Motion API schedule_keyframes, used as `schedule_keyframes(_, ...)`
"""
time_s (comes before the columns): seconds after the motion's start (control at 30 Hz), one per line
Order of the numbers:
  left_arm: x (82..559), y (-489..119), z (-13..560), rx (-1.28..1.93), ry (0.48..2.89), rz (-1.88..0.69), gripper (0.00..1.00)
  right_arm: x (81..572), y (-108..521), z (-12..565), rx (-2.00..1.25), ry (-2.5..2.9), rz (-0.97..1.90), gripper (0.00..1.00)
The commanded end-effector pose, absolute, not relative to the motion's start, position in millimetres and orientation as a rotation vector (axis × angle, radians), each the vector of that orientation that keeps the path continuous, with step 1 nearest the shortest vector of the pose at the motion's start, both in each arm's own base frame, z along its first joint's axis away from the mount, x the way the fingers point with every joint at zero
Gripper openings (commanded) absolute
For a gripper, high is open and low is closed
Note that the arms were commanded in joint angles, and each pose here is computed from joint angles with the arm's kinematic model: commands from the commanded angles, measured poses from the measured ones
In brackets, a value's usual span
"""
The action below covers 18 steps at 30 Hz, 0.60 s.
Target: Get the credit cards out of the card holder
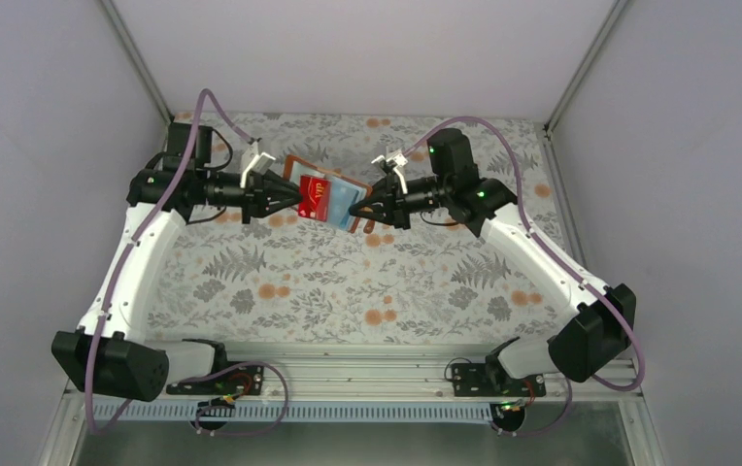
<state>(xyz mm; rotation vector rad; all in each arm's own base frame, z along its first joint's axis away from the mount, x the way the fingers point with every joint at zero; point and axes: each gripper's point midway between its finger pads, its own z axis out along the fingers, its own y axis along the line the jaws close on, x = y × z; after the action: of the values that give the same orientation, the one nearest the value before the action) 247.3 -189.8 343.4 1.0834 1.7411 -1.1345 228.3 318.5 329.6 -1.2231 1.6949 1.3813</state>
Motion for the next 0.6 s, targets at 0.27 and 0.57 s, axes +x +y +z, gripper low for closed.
schedule_keyframes(0.27,244.8,-203.8,352.8,1.143,1.674,-1.198,0.19,216.2,320.8,348.1,-1.298,1.579,1.454,0.04)
schedule_keyframes(0.57,268.3,-177.7,355.6,1.006,1.769,-1.114,0.02,256.7,304.8,338.3,-1.105,1.750,1.300,0.04)
